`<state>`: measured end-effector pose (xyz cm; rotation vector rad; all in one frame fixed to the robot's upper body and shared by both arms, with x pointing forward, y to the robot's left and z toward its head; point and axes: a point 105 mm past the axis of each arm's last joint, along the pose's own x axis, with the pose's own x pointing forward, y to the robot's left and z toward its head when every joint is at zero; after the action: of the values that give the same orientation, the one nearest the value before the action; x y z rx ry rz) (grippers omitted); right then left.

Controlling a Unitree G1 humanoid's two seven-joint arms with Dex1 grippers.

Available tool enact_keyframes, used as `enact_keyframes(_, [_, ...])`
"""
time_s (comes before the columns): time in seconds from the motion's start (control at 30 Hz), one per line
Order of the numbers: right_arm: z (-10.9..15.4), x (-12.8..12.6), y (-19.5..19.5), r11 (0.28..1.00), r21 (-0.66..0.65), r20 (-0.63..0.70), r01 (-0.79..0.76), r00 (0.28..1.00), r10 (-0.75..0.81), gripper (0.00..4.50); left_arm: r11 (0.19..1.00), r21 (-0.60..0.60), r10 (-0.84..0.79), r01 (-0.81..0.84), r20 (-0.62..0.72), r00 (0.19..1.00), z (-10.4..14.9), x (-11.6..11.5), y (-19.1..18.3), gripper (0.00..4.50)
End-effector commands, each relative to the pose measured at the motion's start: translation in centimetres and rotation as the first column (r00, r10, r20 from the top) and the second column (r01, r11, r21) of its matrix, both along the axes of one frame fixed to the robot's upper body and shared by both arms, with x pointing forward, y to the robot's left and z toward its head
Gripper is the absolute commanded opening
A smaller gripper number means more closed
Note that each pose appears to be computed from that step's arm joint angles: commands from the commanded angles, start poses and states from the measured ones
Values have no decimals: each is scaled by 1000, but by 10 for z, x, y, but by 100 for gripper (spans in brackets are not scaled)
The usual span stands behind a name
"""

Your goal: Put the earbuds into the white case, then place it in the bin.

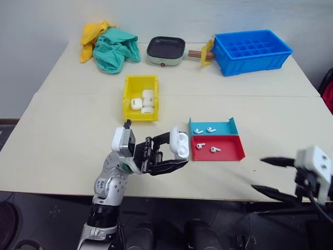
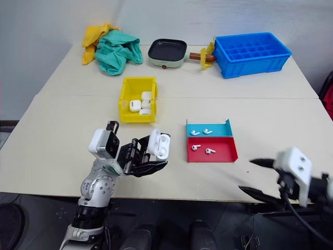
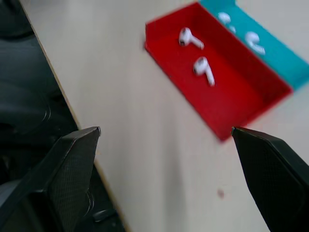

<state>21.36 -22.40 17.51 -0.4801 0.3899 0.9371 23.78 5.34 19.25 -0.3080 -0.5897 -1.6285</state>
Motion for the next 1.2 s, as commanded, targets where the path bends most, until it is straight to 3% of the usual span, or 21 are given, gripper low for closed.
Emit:
enact_keyframes(0.03, [0,9,22,999,-32,-75,-33,997,30,450,1000,9,10,-10,-2,1000,-6,-2,4,280])
enact_keyframes(0.1, [-2,22,37,996,-64,-82,-64,995,59,450,1000,21,14,-14,-12,1000,-11,-3,6,280])
enact_keyframes(0.2, [-2,45,48,992,-107,-53,-69,997,64,384,998,42,43,-42,-6,999,-16,-1,10,280])
enact_keyframes(0.4, [-3,72,52,976,-205,-32,-71,997,66,174,994,56,90,-90,3,996,-16,-1,17,280])
enact_keyframes(0.7, [-7,92,71,964,-243,-68,-112,993,99,174,991,52,124,-124,-8,992,-19,-4,14,280])
enact_keyframes(1.2, [-34,101,61,941,-322,-124,-107,990,70,174,986,89,143,-141,-14,990,-25,-6,18,280])
